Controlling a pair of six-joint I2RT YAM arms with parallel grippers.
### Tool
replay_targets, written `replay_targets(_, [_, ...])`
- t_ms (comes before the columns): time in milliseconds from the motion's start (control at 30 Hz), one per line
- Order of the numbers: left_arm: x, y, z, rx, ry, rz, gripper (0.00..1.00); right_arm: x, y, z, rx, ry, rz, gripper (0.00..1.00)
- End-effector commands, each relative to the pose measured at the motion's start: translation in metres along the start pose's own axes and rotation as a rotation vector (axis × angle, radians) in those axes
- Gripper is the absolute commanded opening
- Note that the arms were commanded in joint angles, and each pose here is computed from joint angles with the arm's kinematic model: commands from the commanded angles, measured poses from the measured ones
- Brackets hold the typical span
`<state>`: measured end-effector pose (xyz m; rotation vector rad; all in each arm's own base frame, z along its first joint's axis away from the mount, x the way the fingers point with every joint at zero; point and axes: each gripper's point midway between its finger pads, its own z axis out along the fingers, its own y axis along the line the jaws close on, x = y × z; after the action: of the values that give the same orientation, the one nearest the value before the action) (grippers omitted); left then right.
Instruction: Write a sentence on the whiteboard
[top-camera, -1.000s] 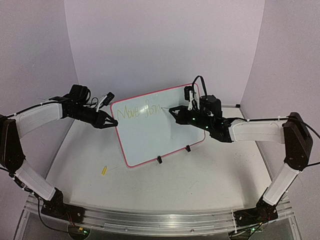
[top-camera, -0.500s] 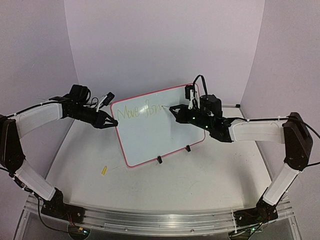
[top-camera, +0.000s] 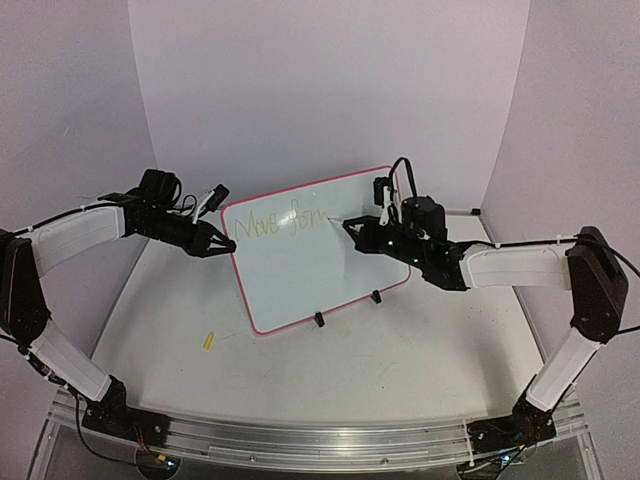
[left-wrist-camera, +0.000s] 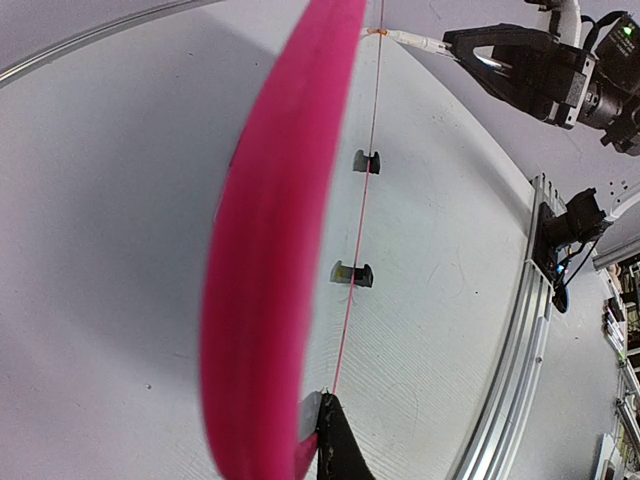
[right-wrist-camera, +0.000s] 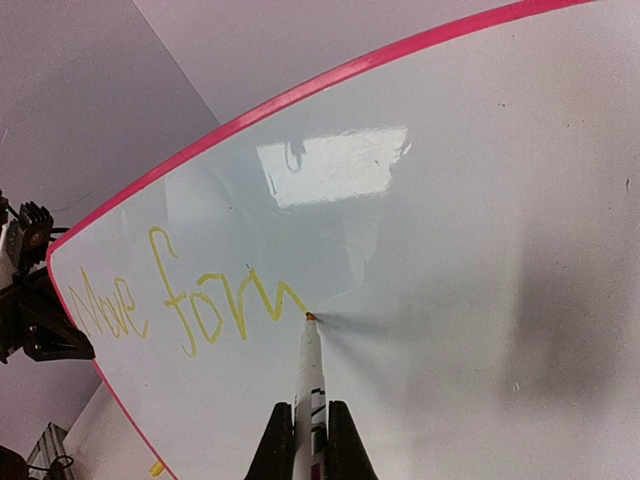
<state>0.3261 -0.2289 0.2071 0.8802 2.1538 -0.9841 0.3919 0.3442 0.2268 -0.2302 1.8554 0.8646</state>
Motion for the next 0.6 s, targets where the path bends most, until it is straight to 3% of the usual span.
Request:
replay_targets(0, [0.013,0.006,0.009,-0.051,0.056,0.047,0.0,-0.012,-0.009,-0.004,0.055,-0.037,0.007,0.0])
replay_targets(567, [0.013,0.006,0.01,-0.051,0.057,0.049,0.0,-0.046,0.006,0.006,0.02,-0.131,0.004,0.0])
